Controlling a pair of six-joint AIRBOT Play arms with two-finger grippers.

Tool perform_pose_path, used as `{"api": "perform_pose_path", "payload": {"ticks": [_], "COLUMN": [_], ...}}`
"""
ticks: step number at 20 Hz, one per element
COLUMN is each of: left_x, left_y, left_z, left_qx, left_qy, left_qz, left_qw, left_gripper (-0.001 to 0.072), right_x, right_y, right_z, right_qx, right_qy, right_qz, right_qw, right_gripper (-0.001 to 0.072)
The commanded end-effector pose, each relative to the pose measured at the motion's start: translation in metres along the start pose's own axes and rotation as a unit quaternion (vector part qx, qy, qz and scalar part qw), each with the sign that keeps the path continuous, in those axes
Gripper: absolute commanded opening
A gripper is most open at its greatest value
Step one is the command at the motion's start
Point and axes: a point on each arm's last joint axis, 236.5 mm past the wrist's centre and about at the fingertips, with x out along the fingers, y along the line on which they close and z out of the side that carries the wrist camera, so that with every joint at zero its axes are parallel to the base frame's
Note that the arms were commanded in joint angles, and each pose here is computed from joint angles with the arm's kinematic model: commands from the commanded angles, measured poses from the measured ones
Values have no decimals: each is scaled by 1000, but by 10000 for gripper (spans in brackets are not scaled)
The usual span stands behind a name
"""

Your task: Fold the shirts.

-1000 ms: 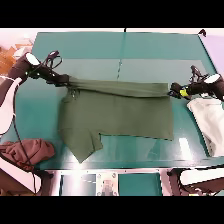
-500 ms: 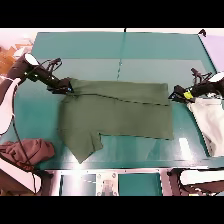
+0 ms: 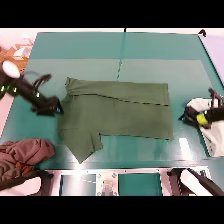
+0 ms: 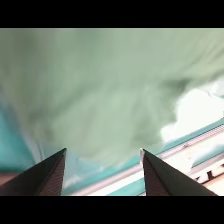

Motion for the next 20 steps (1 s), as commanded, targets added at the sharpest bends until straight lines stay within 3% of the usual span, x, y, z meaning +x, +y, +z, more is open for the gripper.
{"api": "perform_pose_path", "payload": {"ticks": [1, 5, 9, 14, 16, 17, 18, 19, 20], "left_x": [35, 89, 122, 148, 148, 146, 142, 136, 129], "left_y": [23, 28, 15, 9, 1, -5, -10, -15, -18], "left_z": [-63, -95, -77, -74, -62, -57, -55, -55, -56], "left_qx": [-46, -102, -145, -157, -160, -150, -136, -120, -96], "left_qy": [-35, -45, -106, -129, -148, -154, -154, -147, -138], "left_qz": [40, 10, -61, -73, -87, -98, -104, -105, -97], "left_qw": [998, 994, 982, 976, 972, 972, 973, 976, 981], "left_gripper": [557, 556, 555, 553, 367, 190, 32, 26, 25], "right_x": [20, 50, 72, 93, 101, 105, 108, 107, 103], "right_y": [-26, -20, -9, -6, 3, 10, 16, 21, 26], "right_z": [-58, -83, -73, -62, -54, -53, -53, -52, -49], "right_qx": [70, 108, 151, 208, 219, 225, 222, 202, 172], "right_qy": [-12, -10, -45, -54, -61, -60, -55, -52, -53], "right_qz": [-3, 37, 85, 105, 116, 124, 127, 126, 130], "right_qw": [997, 993, 984, 971, 967, 965, 965, 970, 975], "right_gripper": [381, 382, 382, 402, 401, 384, 252, 28, 17]}}
